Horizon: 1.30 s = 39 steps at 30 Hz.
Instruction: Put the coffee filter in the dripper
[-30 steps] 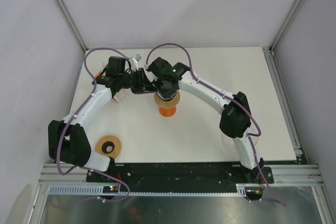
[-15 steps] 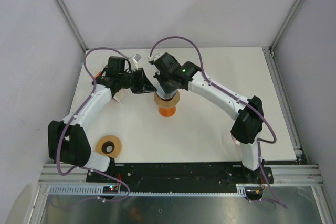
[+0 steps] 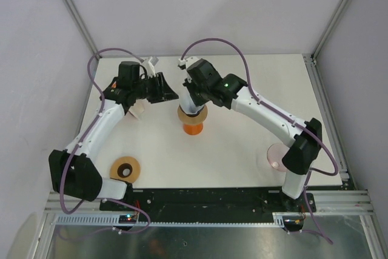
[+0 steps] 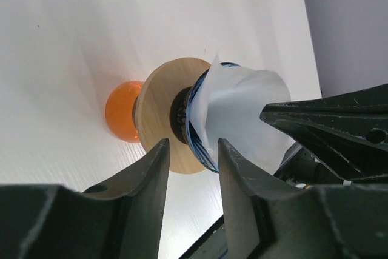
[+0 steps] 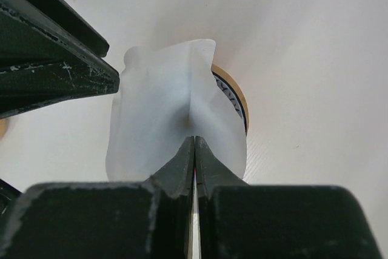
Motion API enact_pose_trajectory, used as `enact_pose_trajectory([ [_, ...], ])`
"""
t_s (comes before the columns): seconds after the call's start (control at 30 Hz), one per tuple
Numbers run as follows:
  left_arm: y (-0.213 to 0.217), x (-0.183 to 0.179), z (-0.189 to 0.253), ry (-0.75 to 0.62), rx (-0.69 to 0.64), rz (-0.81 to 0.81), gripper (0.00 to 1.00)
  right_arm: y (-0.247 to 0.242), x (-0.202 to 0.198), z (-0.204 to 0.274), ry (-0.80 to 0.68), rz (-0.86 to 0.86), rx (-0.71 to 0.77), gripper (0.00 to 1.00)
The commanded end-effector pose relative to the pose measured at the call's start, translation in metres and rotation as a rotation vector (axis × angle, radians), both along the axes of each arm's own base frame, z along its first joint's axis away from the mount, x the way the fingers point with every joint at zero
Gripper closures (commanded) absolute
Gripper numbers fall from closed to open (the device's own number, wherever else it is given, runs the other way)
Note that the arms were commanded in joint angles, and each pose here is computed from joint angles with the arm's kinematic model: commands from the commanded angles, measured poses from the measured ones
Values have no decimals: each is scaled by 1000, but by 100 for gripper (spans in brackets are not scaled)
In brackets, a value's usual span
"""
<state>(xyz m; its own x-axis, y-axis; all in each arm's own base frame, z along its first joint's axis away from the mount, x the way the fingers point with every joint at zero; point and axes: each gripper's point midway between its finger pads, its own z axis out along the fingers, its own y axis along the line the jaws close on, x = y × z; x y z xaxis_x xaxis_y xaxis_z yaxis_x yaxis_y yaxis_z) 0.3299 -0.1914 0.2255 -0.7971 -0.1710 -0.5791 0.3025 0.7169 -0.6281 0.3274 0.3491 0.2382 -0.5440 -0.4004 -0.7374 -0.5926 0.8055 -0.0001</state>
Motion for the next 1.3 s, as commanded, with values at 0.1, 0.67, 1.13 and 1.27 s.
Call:
enact_pose_trajectory([
  [0.1,2,5,39,-149,8,-4,53,-1,2,47,-74,-11,162,100],
  [0.67,52,42,101,-475,237,121,27,-14,-13,99,-139,7,309,77],
  [1.13,156,130,52,-429,636,495,24,-103,-20,108,-222,-190,407,36],
  [1.27,183,157,41,-426,716,582,24,-112,-24,89,-193,-203,353,35],
])
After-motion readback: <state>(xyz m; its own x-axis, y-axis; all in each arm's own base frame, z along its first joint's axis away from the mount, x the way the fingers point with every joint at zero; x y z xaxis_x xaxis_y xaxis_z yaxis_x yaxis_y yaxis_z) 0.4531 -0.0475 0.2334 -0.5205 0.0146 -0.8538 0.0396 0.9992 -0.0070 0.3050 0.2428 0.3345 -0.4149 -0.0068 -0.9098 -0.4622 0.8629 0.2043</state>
